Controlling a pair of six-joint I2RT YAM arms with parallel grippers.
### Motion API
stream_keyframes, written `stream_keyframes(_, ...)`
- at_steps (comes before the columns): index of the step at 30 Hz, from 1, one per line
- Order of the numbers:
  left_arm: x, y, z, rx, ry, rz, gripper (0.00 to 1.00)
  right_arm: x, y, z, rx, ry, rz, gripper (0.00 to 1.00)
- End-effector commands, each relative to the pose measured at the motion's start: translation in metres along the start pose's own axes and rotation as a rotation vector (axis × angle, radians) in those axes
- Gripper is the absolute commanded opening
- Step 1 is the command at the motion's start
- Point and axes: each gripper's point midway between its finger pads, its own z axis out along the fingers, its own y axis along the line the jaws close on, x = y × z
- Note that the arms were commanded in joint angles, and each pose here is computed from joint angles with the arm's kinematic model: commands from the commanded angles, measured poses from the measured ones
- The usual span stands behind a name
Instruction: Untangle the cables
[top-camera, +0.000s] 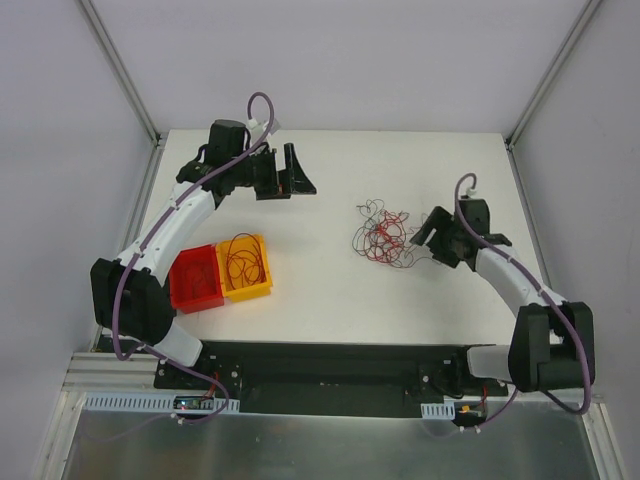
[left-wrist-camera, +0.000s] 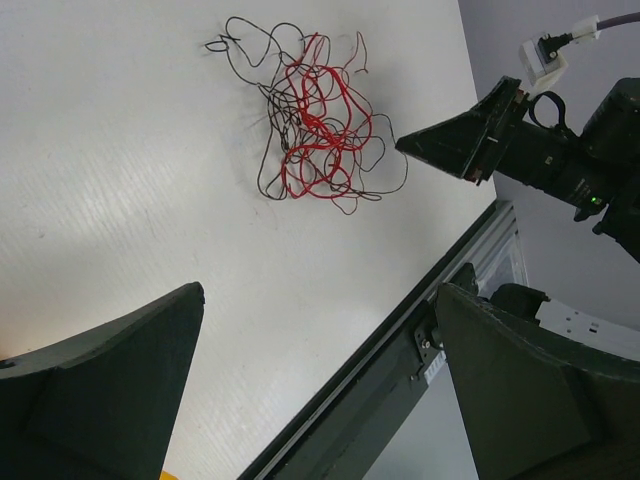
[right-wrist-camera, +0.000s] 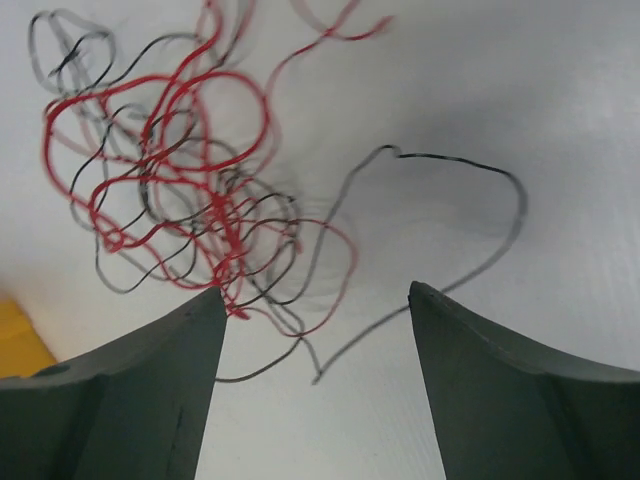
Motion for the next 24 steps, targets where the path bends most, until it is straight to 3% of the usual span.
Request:
stream_keyframes(1, 0.003, -0.015, -0.001, 0.055, 0.012, 0.028, 0.99, -0.026, -0.030, -0.015, 0.043, -0.170, 0.225, 0.82)
stream_keyframes(5, 0.002, -0.017, -0.003, 0.054, 0.003, 0.037, 0.99, -0.009, -0.025, -0.003, -0.042, -0.098, 0.325, 0.86)
stream_keyframes(11, 0.005, -0.024, -0.002, 0.100, 0.034, 0.013, 0.99, -0.009, 0.015, 0.016, -0.263, -0.018, 0.508, 0.72)
stream_keyframes(12, 0.005, -0.025, -0.002, 0.100, 0.032, 0.017, 0.99, -0.013, 0.015, 0.018, -0.267, -0.032, 0.522, 0.67)
stream_keyframes(16, 0.003, -0.024, -0.005, 0.087, 0.015, 0.033, 0.99, -0.042, 0.026, 0.012, -0.295, -0.114, 0.456, 0.22)
stream_keyframes(18, 0.003, -0.023, -0.005, 0.084, 0.012, 0.038, 0.99, -0.067, 0.033, -0.001, -0.290, -0.178, 0.408, 0.05)
stream_keyframes(19, 0.003, -0.023, -0.004, 0.082, 0.012, 0.036, 0.99, -0.087, 0.041, -0.014, -0.280, -0.213, 0.382, 0.00)
stream_keyframes(24, 0.004, -0.024, -0.004, 0.097, 0.024, 0.023, 0.99, -0.175, 0.081, -0.096, -0.299, -0.409, 0.257, 0.00)
